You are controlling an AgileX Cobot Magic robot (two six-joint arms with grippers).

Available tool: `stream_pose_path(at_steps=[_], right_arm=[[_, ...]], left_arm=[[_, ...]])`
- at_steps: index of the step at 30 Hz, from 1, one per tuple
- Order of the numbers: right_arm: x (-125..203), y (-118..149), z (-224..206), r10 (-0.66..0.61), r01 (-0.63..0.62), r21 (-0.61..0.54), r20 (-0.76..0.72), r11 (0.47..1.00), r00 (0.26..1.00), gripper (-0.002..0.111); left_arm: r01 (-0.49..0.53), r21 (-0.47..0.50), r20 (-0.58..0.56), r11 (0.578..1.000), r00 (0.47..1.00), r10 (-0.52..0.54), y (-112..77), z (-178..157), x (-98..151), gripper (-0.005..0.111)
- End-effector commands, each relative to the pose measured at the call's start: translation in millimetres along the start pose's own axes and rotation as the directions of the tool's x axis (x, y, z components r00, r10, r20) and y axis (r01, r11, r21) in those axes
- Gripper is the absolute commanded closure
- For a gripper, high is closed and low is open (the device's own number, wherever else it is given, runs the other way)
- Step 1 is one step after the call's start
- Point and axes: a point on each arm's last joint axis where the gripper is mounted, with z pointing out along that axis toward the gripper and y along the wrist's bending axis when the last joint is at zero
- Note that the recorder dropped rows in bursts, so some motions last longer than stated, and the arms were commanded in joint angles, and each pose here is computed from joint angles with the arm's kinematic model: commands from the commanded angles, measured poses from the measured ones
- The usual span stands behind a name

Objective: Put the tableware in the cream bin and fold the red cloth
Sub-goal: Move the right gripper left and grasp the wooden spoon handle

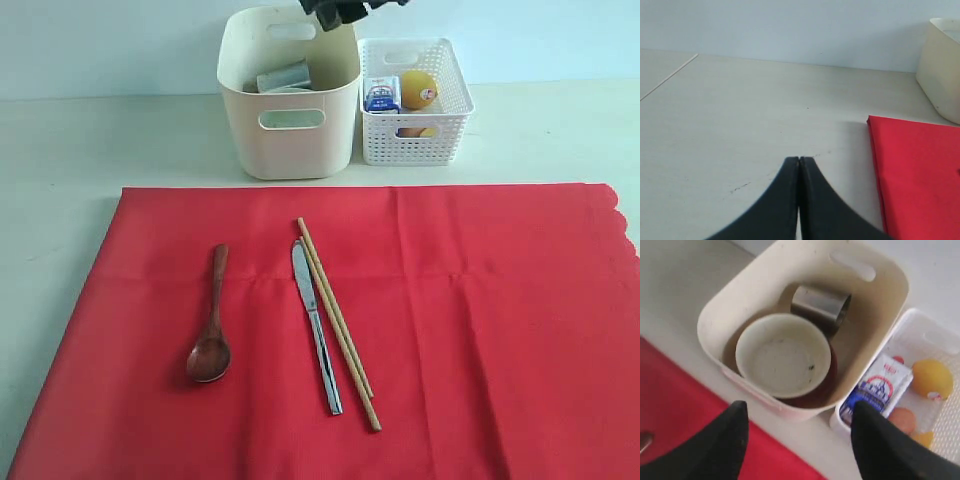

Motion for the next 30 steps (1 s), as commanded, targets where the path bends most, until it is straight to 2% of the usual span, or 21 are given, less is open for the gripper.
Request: stream_pose_path(at_steps=[1,7,11,15,21,27,30], right_arm=[[15.5,8.1,-2.4,0.005,-0.015,-0.080,-0.123,0.997,0.992,0.050],[39.5,31.3,11.9,0.047,-0.104,-0.294,-0.195,0.950,0.980,0.050],[53.9,54.6,20.3,-0.005,-0.080,-0.346,-0.237,0.935,0.971,0.050],[60.3,92.4,27.8,-0.087,-0.022,-0.397,-0.254,0.918,0.963,0.050],[74.3,141.7,53.1,-0.127,-0.001,-0.405,-0.288,0.914,0.949,0.050],[97.0,175.9,82.7,-0.091,-0.059,-0.372,-0.373,0.926,0.923,0.050],[104.5,184.4,94.1,-0.094,-0.057,-0.370,-0.377,0.927,0.921,0.050]], left_arm=[[0.005,-0.003,0.012,1.000,1.000,-0.005,0.2,-0.6,-1.0,0.105],[0.005,-0.003,0.012,1.000,1.000,-0.005,0.2,-0.6,-1.0,0.105],[0.005,-0.003,0.012,1.000,1.000,-0.005,0.2,-0.6,-1.0,0.105],[0.005,-0.003,0.012,1.000,1.000,-0.005,0.2,-0.6,-1.0,0.105],[0.005,-0.003,0.012,1.000,1.000,-0.005,0.2,-0.6,-1.0,0.105],[0.005,-0.003,0.012,1.000,1.000,-0.005,0.2,-0.6,-1.0,0.105],[0.005,-0.003,0.012,1.000,1.000,-0.005,0.2,-0.6,-1.0,0.105]])
